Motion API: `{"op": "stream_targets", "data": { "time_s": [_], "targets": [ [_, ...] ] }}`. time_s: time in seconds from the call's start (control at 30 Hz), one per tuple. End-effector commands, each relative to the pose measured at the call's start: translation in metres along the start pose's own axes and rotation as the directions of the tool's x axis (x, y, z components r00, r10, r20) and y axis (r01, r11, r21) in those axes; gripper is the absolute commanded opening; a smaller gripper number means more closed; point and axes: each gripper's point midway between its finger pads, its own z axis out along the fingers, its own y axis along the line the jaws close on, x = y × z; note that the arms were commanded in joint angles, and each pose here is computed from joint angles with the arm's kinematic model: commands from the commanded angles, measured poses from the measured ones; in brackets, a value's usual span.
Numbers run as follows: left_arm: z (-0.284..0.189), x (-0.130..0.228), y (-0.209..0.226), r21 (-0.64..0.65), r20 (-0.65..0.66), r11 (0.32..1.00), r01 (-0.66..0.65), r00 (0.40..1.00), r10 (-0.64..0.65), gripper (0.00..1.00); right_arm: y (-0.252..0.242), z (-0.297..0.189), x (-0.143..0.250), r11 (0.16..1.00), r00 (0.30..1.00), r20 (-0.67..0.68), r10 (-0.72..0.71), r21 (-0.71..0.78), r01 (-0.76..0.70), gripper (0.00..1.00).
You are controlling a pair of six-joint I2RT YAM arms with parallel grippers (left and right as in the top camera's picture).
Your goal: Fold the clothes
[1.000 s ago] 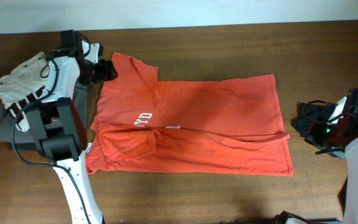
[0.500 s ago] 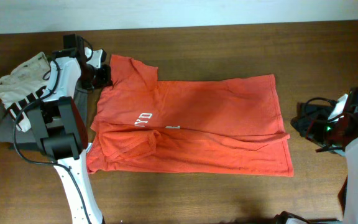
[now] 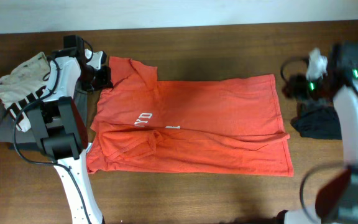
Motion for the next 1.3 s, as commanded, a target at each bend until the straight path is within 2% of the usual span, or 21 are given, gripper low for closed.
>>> {"op": "stream_targets", "data": {
  "time_s": [0.0, 0.13, 0.33, 0.7, 0.9, 1.03, 1.07, 1.13, 1.27],
  "targets": [
    [0.011, 0.004, 0.003, 0.008, -0.021, 1.000, 0.015, 1.000, -0.015, 0.00, -0.001, 0.027, -0.034, 0.999, 1.000, -0.004, -0.025, -0.022, 0.025, 0.58],
    [0.011, 0.003, 0.003, 0.008, -0.019, 1.000, 0.014, 1.000, -0.014, 0.00, -0.013, 0.070, -0.050, 1.000, 0.999, -0.044, -0.013, -0.023, 0.012, 0.60],
    [0.011, 0.003, 0.003, 0.007, -0.017, 1.000, 0.013, 1.000, -0.013, 0.00, -0.031, 0.134, -0.046, 1.000, 0.996, -0.087, 0.003, -0.023, -0.005, 0.61],
    [0.011, 0.003, 0.005, -0.004, -0.018, 1.000, 0.013, 1.000, -0.013, 0.00, -0.037, 0.177, -0.055, 0.999, 0.999, -0.039, 0.032, -0.032, -0.034, 0.60],
    [0.011, 0.003, 0.005, -0.003, -0.016, 1.000, 0.012, 1.000, -0.012, 0.00, -0.027, 0.197, -0.044, 0.999, 0.997, -0.074, 0.013, -0.041, -0.016, 0.59],
    [0.011, 0.003, 0.005, -0.004, -0.017, 1.000, 0.013, 1.000, -0.013, 0.00, -0.022, 0.207, -0.040, 0.999, 0.996, -0.087, 0.005, -0.046, -0.009, 0.49],
    [0.011, 0.003, 0.005, -0.004, -0.017, 1.000, 0.013, 1.000, -0.013, 0.00, -0.022, 0.208, -0.039, 0.999, 0.996, -0.090, 0.005, -0.046, -0.009, 0.44],
    [0.011, 0.003, 0.005, -0.004, -0.017, 1.000, 0.012, 1.000, -0.012, 0.00, -0.024, 0.208, -0.038, 0.999, 0.996, -0.091, 0.015, -0.040, -0.019, 0.26],
    [0.011, 0.003, 0.005, -0.003, -0.017, 1.000, 0.013, 1.000, -0.013, 0.00, -0.034, 0.208, -0.036, 0.998, 0.993, -0.099, 0.066, 0.017, -0.064, 0.11]
  ]
}}
